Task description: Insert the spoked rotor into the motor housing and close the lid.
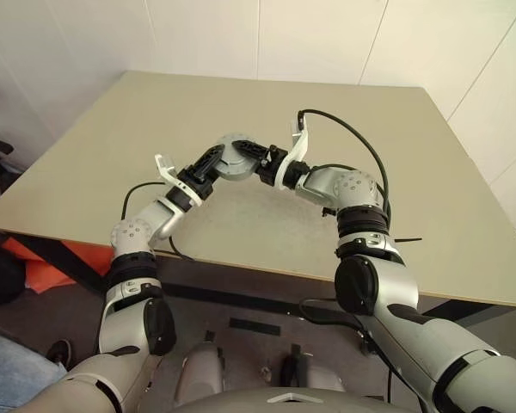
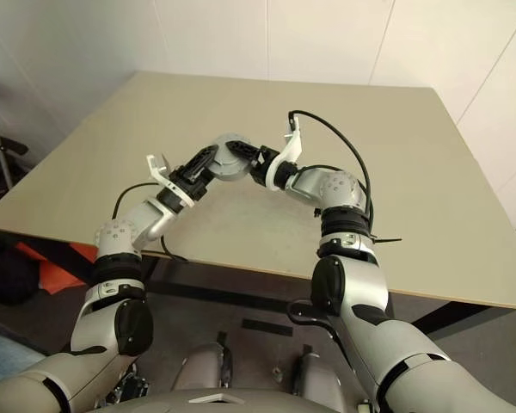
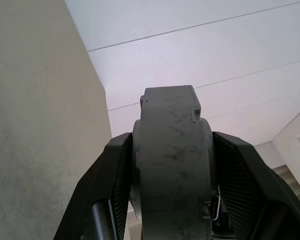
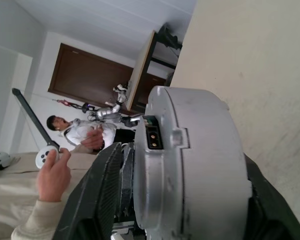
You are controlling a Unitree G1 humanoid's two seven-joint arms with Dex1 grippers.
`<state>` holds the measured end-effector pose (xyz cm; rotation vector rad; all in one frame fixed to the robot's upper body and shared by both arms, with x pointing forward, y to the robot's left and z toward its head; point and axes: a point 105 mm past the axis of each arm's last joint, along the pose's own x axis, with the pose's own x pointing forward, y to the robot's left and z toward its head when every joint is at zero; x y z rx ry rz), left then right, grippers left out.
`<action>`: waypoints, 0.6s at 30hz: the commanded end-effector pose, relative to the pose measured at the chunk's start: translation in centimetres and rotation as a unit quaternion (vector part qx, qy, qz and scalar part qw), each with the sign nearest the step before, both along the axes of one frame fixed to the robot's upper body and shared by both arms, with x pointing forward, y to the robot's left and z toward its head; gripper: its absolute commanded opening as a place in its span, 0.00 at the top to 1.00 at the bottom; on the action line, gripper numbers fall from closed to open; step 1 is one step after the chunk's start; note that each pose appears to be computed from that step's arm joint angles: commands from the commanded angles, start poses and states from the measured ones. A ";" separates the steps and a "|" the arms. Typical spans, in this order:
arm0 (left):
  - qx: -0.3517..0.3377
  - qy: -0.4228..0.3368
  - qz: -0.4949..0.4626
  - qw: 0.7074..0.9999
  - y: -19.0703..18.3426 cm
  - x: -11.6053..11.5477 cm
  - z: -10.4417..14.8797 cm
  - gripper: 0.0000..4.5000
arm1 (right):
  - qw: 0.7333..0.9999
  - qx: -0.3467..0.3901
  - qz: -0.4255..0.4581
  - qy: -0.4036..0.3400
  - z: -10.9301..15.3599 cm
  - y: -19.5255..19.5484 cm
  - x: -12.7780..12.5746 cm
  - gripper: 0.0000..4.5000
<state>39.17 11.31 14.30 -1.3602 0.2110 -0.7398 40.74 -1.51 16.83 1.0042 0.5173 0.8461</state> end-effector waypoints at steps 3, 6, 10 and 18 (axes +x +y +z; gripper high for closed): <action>0.004 -0.025 0.010 1.000 0.4 0.1 1.2 0.51 | 0.998 0.007 -0.022 -0.051 2.6 0.1 0.6 0.04; 0.008 -0.025 0.022 0.999 0.7 0.3 1.2 0.51 | 0.998 0.004 -0.034 -0.049 2.4 -0.1 0.9 0.04; 0.019 -0.022 0.075 0.997 2.9 0.8 0.7 0.51 | 0.997 -0.007 -0.068 -0.048 2.0 -0.8 1.7 0.04; 0.049 0.004 0.255 0.966 10.9 1.2 -0.9 0.51 | 0.993 -0.034 -0.103 -0.039 1.0 -1.6 2.6 0.04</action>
